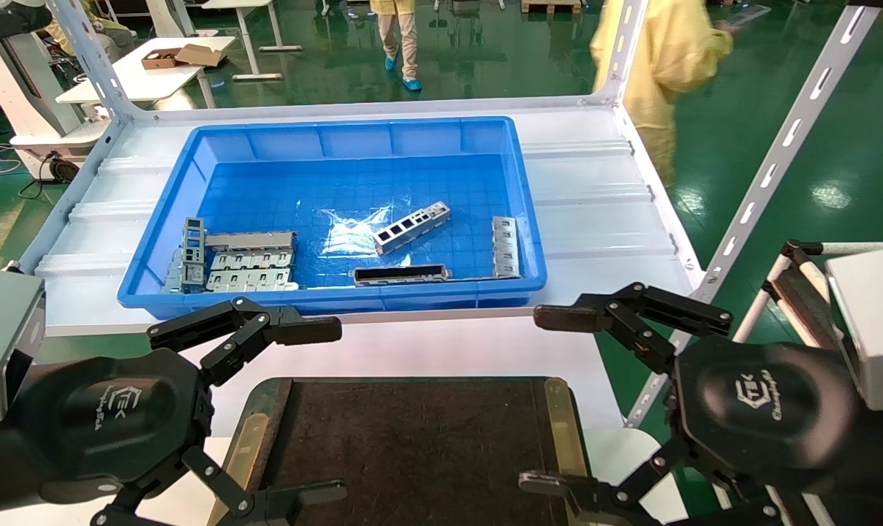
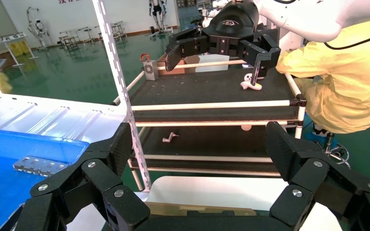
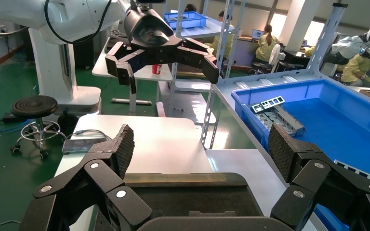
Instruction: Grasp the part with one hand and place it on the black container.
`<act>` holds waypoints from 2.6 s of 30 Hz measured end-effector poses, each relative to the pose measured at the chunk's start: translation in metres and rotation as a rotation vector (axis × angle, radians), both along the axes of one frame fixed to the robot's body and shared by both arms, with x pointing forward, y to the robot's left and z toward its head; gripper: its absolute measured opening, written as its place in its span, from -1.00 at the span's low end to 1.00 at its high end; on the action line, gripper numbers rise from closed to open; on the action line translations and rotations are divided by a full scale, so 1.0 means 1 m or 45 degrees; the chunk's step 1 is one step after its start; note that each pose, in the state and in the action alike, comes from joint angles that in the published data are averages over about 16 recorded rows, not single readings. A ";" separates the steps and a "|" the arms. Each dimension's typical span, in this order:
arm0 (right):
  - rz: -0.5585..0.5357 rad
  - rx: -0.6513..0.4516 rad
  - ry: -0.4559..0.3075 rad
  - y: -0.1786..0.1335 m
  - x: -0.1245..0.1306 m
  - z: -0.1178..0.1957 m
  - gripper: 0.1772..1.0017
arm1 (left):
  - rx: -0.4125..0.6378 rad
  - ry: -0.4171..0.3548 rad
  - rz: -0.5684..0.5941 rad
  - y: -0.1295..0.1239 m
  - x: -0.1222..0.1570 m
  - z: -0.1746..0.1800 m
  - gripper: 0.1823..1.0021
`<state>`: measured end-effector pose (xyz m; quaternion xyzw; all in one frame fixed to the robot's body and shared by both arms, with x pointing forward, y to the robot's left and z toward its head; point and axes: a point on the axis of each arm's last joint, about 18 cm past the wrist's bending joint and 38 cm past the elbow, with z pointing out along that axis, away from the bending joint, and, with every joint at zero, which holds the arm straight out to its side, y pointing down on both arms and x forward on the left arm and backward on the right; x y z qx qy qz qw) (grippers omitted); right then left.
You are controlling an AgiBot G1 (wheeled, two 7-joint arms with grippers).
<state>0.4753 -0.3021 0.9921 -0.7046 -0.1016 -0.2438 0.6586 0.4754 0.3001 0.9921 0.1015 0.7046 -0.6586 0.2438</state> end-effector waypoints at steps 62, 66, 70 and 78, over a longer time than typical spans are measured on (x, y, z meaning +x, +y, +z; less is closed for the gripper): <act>0.000 0.000 0.000 0.000 0.000 0.000 1.00 | -0.078 -0.015 0.568 -0.057 0.202 0.051 1.00; 0.000 0.000 0.000 0.000 0.000 0.000 1.00 | -0.073 -0.006 0.643 -0.065 0.224 0.053 1.00; 0.000 0.000 0.000 0.000 0.000 0.000 1.00 | -0.050 0.006 0.719 -0.072 0.243 0.050 1.00; 0.000 0.000 0.000 0.000 0.000 0.000 1.00 | 0.007 0.040 0.843 -0.082 0.270 0.037 1.00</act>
